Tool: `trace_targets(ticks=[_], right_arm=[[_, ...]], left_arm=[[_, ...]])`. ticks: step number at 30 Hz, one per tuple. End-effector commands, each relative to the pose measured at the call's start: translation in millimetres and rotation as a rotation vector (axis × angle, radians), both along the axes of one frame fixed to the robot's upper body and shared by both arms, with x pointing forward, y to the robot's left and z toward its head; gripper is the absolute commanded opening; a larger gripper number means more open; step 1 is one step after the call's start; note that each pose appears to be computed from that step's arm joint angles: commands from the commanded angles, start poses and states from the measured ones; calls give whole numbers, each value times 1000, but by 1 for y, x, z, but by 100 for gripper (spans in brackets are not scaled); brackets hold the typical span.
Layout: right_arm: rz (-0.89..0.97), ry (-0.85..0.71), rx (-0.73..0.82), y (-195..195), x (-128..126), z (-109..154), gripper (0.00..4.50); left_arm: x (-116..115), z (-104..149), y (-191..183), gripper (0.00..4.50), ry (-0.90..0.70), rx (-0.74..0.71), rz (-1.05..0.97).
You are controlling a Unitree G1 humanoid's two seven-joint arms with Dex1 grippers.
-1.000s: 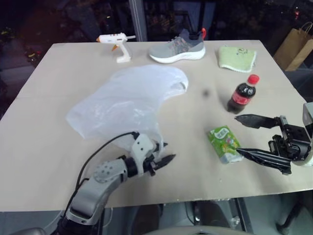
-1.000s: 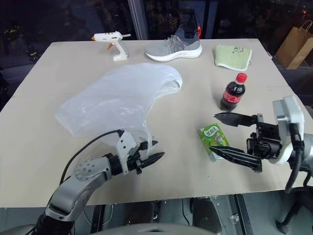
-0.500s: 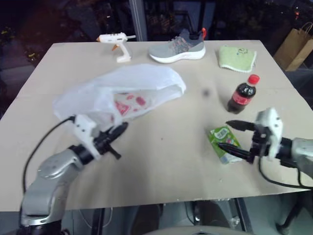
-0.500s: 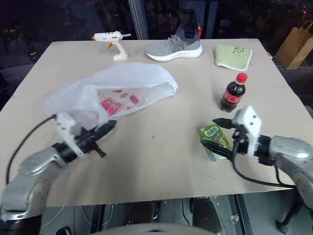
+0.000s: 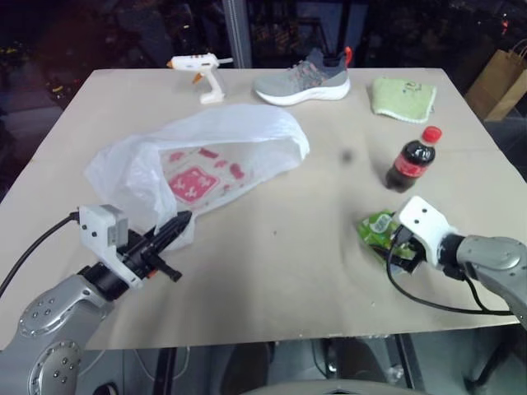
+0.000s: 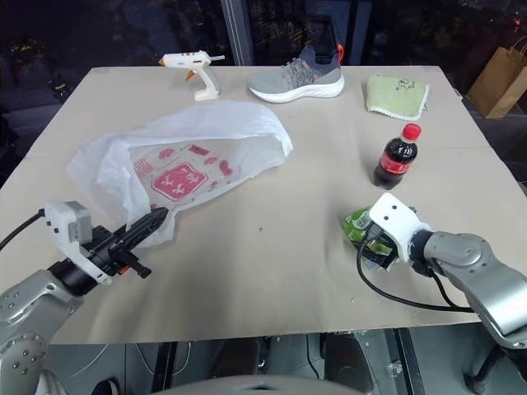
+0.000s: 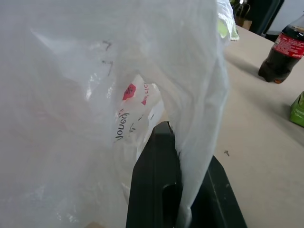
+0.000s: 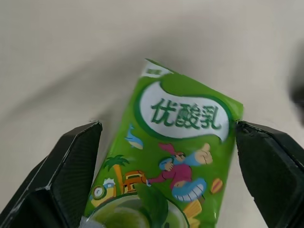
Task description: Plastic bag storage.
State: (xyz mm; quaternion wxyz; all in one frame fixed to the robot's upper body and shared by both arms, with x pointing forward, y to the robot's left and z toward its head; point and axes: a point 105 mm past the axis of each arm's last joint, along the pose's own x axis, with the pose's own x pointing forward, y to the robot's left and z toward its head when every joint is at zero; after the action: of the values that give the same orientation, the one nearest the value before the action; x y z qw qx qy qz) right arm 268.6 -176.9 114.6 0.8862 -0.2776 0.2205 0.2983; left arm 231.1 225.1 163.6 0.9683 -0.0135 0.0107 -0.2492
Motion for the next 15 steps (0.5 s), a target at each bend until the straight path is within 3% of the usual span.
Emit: trace_targets(ticks=[1,5,11,15], right_arm=[[-135,50,-2,-13,-3,-9,450],[-238,189,47,-20,-16,-35,450],[-245,190,79,-24,-14,-42,450],[-199,160,92,-23,-9,-39,357]], left_arm=[[1,10,-10,3,-45,4,-13],[4,9,-15,3,-44,7,-25],[6,10,-17,3,-46,9,-32],[7,11,-18,0,-52,5,-33]])
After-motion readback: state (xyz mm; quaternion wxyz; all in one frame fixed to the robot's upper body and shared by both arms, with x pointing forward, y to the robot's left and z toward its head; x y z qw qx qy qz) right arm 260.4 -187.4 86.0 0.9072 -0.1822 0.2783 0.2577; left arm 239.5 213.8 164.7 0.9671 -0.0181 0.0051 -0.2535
